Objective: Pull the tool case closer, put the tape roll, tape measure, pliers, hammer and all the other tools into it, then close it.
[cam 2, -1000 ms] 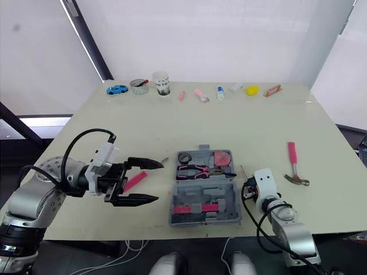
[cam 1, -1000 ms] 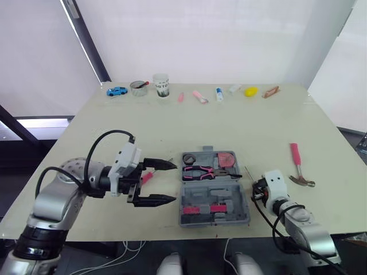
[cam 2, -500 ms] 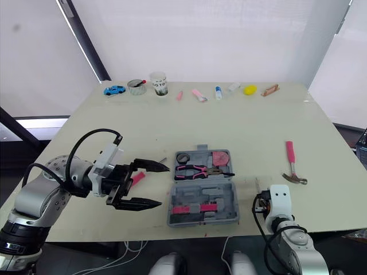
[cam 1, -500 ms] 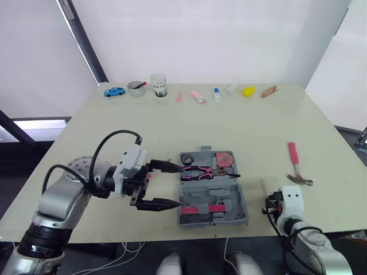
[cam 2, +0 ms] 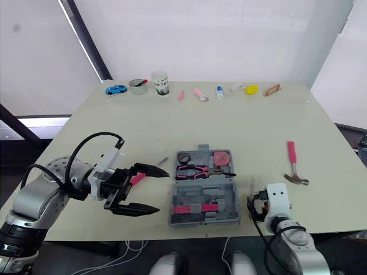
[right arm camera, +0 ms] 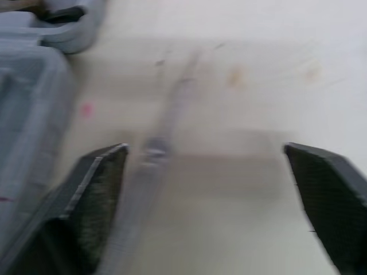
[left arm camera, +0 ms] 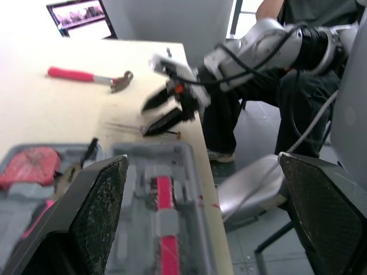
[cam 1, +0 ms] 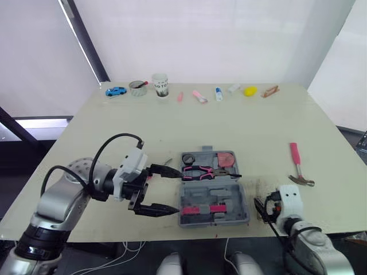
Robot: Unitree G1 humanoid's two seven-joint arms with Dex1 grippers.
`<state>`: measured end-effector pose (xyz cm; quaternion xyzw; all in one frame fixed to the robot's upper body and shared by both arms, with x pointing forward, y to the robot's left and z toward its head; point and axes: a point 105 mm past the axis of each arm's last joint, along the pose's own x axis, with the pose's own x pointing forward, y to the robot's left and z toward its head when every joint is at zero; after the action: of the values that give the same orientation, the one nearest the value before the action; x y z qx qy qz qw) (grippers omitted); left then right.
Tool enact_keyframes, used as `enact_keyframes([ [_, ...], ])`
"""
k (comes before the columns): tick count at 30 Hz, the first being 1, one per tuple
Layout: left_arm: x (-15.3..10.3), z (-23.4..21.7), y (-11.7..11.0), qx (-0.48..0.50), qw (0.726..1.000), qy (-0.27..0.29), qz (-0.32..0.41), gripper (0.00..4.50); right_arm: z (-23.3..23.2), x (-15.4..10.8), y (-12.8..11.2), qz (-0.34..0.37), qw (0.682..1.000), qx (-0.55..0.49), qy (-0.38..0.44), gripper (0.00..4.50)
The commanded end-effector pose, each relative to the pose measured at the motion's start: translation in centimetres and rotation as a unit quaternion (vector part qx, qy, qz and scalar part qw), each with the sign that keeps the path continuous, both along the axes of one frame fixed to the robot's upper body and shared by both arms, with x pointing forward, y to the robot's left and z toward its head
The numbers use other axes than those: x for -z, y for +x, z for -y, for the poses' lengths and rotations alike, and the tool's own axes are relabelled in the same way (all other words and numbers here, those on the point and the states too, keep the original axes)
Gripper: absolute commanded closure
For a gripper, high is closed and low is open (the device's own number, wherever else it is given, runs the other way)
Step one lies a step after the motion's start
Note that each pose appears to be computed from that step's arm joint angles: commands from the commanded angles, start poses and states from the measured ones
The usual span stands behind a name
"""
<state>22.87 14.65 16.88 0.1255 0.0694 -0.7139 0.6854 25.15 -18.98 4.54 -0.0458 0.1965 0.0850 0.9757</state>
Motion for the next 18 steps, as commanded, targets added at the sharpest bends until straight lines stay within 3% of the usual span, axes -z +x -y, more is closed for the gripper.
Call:
enact_keyframes([
  [1,-1.1,0.2,-0.5,0.012,1.0,-0.005,0.021,0.0,0.5,-3.2,-0.1,0.048,0.998,-0.046,-0.001,0.04],
  [6,-1.0,0.3,-0.4,0.012,1.0,-0.008,0.022,0.0,1.9,-5.1,0.4,0.053,0.99,-0.127,-0.033,0.04],
  [10,-1.0,0.2,-0.3,0.011,1.0,-0.009,0.023,0.0,1.6,-6.0,1.2,0.042,0.957,-0.274,-0.084,0.04],
  [18,-1.2,-0.8,0.0,0.014,0.999,0.005,0.033,0.0,0.0,-6.3,3.0,0.013,0.817,-0.542,-0.197,0.04],
])
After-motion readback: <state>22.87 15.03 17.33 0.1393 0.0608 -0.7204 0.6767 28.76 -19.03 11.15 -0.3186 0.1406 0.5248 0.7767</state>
